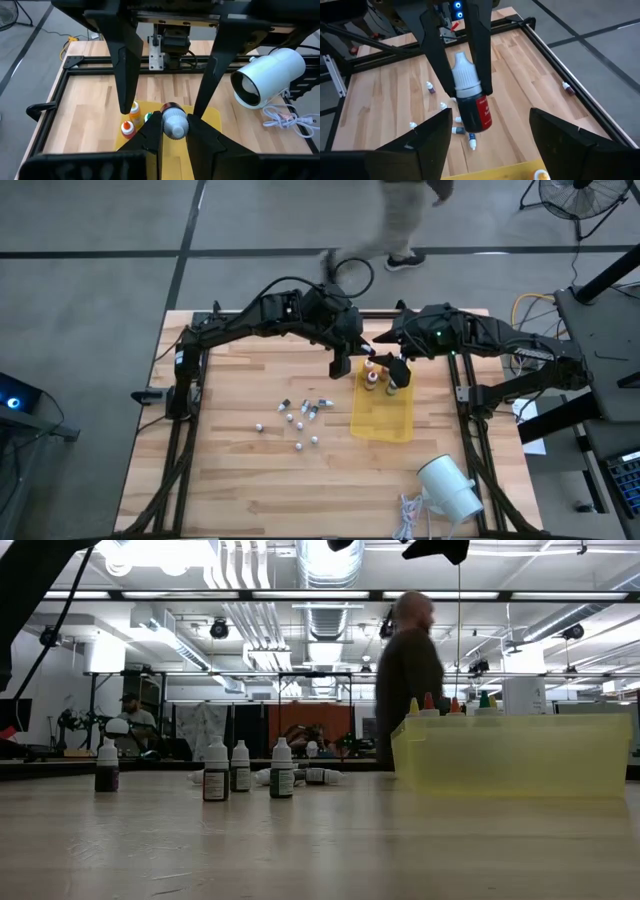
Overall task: Pick & Place food coloring
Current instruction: Put the top small red food coloring bottle into the yellow bin
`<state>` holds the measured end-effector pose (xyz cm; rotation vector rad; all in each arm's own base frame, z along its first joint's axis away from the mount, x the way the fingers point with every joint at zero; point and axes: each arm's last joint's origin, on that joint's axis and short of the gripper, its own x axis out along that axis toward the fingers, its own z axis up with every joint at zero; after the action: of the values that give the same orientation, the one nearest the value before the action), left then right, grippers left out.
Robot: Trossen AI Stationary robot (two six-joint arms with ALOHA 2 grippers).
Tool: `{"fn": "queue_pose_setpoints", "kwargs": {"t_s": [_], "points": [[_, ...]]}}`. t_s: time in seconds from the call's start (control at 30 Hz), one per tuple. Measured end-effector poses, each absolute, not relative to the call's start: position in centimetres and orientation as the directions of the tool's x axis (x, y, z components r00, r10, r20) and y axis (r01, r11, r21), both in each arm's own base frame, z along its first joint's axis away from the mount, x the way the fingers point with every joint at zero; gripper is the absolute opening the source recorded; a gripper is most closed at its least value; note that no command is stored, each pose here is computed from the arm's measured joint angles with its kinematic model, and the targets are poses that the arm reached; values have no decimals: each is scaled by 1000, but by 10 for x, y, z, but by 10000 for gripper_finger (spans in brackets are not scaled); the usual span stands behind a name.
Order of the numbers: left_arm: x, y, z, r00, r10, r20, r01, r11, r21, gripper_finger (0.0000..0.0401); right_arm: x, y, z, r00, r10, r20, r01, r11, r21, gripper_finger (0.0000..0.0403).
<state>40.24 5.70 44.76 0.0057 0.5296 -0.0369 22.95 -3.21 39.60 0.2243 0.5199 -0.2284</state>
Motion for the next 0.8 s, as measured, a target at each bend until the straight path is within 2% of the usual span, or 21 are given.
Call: {"fn": "queue_pose_setpoints", "kwargs": {"t_s": [0.27,0.57,0.8], "points": [[402,57,448,863,-34,-505,37,999,-4,40,229,-31,396,848,-135,-513,251,954,165,227],[403,57,448,864,-33,-502,37,999,-3,40,229,-31,396,846,-132,-517,250,954,165,224],[400,57,444,839,-37,-543,36,999,-12,40,219,-30,381,738,-121,-664,280,950,139,224]]}}
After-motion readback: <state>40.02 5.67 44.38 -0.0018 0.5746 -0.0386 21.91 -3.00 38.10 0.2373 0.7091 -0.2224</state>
